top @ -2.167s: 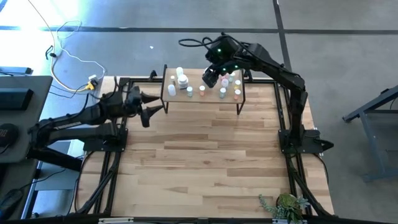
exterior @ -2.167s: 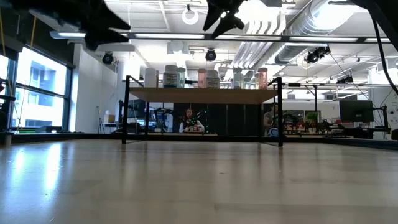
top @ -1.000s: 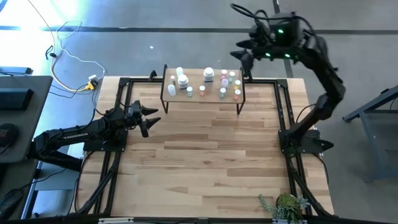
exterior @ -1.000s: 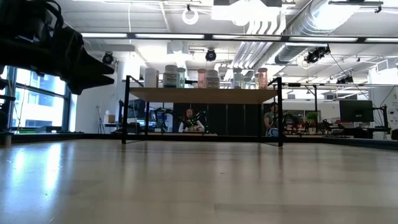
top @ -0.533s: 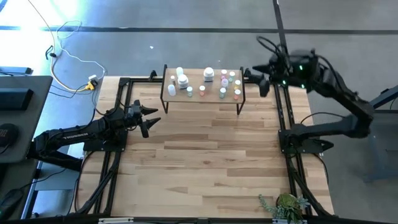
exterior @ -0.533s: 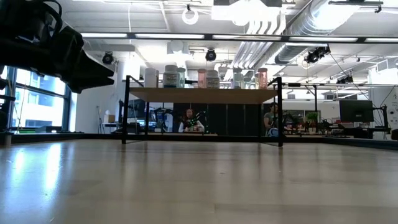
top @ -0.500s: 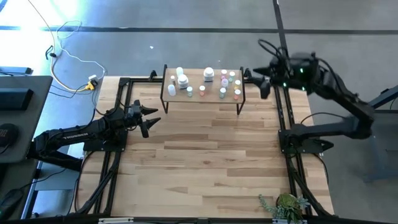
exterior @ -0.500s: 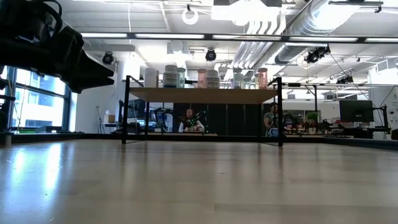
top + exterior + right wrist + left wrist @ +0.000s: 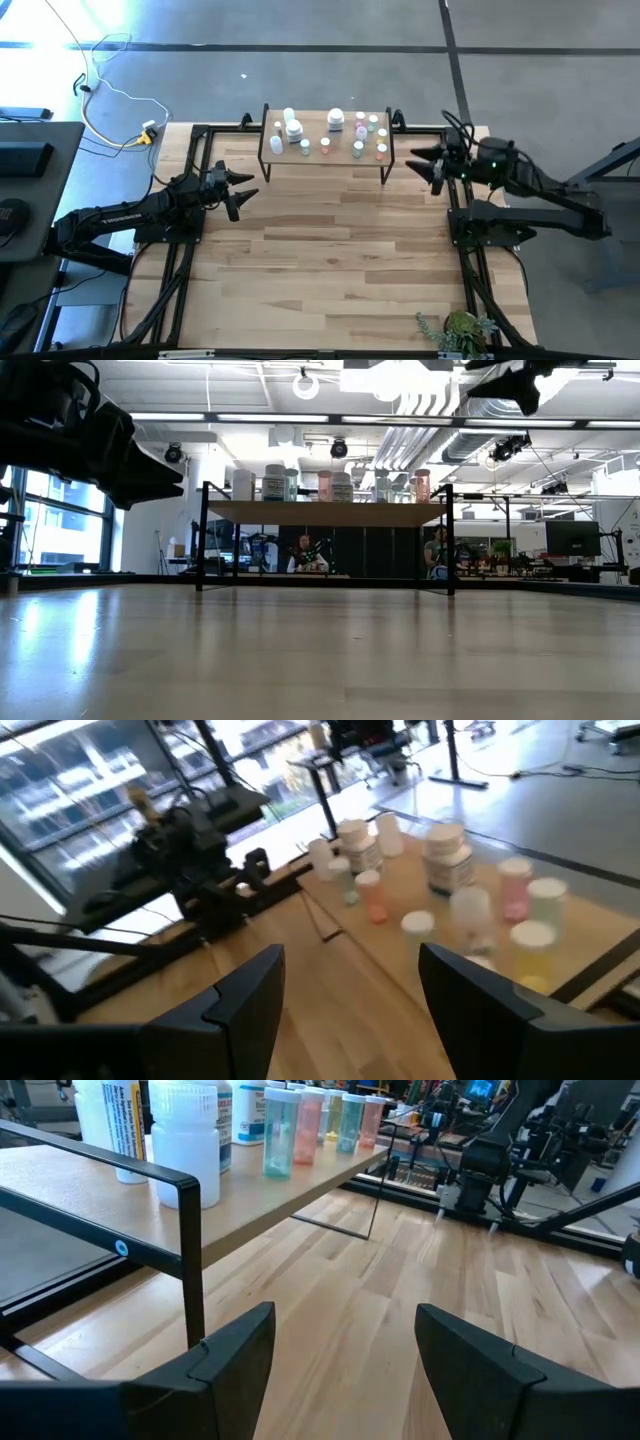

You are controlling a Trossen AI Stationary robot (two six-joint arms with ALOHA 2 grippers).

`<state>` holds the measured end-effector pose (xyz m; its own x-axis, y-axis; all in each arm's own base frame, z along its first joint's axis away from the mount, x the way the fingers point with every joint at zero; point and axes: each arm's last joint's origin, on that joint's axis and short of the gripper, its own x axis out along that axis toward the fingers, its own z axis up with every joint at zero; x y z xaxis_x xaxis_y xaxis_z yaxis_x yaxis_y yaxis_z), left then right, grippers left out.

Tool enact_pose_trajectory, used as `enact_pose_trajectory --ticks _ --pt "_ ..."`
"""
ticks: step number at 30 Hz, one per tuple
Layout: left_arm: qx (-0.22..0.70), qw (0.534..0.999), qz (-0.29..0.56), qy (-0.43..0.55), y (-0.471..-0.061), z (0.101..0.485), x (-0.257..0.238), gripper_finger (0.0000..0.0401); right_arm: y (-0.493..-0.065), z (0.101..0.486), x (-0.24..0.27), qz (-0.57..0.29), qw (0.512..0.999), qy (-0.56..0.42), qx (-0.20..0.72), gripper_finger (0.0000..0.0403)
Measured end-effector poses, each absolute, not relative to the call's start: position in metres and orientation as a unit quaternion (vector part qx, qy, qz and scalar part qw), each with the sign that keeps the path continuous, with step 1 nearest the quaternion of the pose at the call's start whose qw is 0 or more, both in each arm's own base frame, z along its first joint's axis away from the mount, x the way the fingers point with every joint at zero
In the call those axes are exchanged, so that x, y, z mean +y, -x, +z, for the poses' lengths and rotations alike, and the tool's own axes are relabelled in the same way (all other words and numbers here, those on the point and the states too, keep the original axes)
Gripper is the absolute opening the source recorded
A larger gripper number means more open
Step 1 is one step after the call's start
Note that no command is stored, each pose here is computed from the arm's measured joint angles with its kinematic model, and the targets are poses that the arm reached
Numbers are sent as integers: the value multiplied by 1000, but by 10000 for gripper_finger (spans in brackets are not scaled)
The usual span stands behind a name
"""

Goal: Pick and place medicine bottles onto shelf by color
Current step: Return to Home Position

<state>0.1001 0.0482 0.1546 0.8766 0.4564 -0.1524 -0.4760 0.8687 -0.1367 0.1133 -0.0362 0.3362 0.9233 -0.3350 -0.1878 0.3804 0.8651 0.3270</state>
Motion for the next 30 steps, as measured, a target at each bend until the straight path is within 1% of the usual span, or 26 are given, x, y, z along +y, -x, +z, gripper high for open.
enact_pose_trajectory --ticks 7,12,21,24,30 --pt "58 965 242 85 -100 155 48 229 -110 277 -27 -148 965 -215 32 222" --pt "57 965 241 85 -100 155 48 229 -109 245 -20 -117 968 -223 15 222" --pt "57 965 241 85 -100 155 48 229 -105 205 -13 -78 973 -218 -11 222" --pt "57 965 241 85 -100 155 48 229 -103 190 -12 -77 968 -240 -10 222" --pt "57 965 241 85 -100 155 48 229 -96 181 -10 -43 968 -244 -37 222"
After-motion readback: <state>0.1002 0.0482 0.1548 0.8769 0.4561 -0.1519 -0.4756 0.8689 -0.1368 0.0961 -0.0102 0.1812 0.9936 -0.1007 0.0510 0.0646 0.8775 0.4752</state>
